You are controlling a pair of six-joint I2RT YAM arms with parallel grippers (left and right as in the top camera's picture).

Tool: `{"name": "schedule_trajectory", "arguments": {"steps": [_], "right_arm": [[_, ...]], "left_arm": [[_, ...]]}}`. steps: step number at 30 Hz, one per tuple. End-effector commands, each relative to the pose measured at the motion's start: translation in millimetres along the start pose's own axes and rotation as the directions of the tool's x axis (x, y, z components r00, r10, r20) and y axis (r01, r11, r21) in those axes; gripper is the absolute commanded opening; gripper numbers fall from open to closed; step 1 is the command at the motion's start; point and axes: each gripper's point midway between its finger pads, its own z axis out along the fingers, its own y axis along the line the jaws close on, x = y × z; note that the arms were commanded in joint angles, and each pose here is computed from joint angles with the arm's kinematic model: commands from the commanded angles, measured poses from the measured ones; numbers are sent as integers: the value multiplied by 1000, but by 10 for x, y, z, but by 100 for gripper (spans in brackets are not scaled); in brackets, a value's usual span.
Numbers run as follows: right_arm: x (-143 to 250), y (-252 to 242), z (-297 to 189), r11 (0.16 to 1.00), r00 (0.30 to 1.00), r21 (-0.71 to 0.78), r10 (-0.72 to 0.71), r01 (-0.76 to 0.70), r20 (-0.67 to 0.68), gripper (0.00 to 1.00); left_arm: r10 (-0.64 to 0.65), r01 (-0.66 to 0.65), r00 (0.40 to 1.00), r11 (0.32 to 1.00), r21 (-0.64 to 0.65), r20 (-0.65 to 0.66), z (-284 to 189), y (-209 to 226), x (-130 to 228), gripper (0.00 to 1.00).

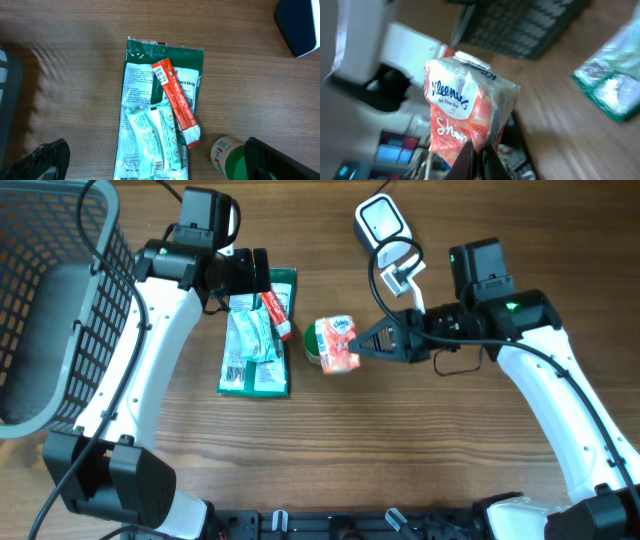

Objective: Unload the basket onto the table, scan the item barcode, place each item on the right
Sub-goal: 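Lift the Kleenex pack off the jar and hold it beside it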

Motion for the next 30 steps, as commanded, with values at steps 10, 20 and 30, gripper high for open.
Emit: {"name": "schedule_trajectory", "arguments": {"steps": [10,20,30], "right_arm": [[126,495,-76,962,989,-229,-140,149,56,4],[190,547,-84,960,984,-219,-167,177,62,4],[211,503,-74,967,986,-194,-159,165,48,4]], "left_arm": [[-12,12,1000,1000,-15,-1,32,34,-11,100],[-13,13,1000,1000,-15,-1,32,34,-11,100],[-13,13,1000,1000,-15,-1,32,34,-11,100]]}}
